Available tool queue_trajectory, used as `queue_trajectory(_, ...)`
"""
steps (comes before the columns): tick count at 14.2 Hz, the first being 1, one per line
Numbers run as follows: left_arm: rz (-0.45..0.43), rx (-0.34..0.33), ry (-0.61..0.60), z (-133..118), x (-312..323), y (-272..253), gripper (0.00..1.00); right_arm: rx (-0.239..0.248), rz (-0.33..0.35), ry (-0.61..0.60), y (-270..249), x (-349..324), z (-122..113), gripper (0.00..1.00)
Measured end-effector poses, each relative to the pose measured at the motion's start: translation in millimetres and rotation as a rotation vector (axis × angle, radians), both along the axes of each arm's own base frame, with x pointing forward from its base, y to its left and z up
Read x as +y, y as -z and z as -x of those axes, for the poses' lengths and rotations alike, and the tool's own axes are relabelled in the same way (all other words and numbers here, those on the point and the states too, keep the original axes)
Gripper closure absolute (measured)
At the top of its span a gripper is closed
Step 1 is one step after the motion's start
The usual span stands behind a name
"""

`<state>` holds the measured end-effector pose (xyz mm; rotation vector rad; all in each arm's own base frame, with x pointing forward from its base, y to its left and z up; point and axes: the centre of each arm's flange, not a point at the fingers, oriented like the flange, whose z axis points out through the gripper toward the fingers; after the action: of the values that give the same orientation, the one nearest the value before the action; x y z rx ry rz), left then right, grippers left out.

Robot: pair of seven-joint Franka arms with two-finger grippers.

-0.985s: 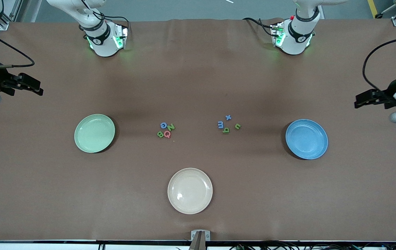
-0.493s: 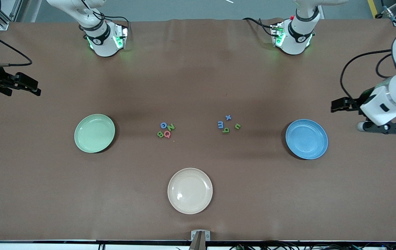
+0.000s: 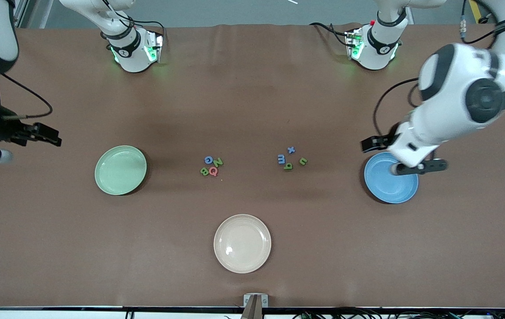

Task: Sort upper and lower case letters into plates
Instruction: 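Reach the left gripper to the green u while the right gripper nears the letters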

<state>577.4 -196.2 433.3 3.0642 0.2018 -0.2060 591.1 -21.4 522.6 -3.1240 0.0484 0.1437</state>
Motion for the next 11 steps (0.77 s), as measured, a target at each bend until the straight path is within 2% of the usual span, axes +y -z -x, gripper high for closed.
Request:
queue_trajectory(2,-0.002,-0.021,-0.033,10.6,-42.7,52.4,0.00,0.025,0.002,0.002,23.6,-0.5,-14.4,0.00)
queue_trajectory(5,0.002,-0.035,-0.043,22.6,-93.8,117.3,0.00,0.022,0.009,0.070,40.6,1.8,-23.8,0.00)
queue_trajectory(8,-0.006,-0.038,0.007,33.7,-126.8,175.3,0.00,0.004,0.018,0.164,62.2,29.1,-28.2,0.00)
queue_trajectory(11,-0.063,-0.038,0.070,40.7,-133.9,207.4,0.00,0.003,0.033,0.257,104.3,78.2,-31.0,0.00)
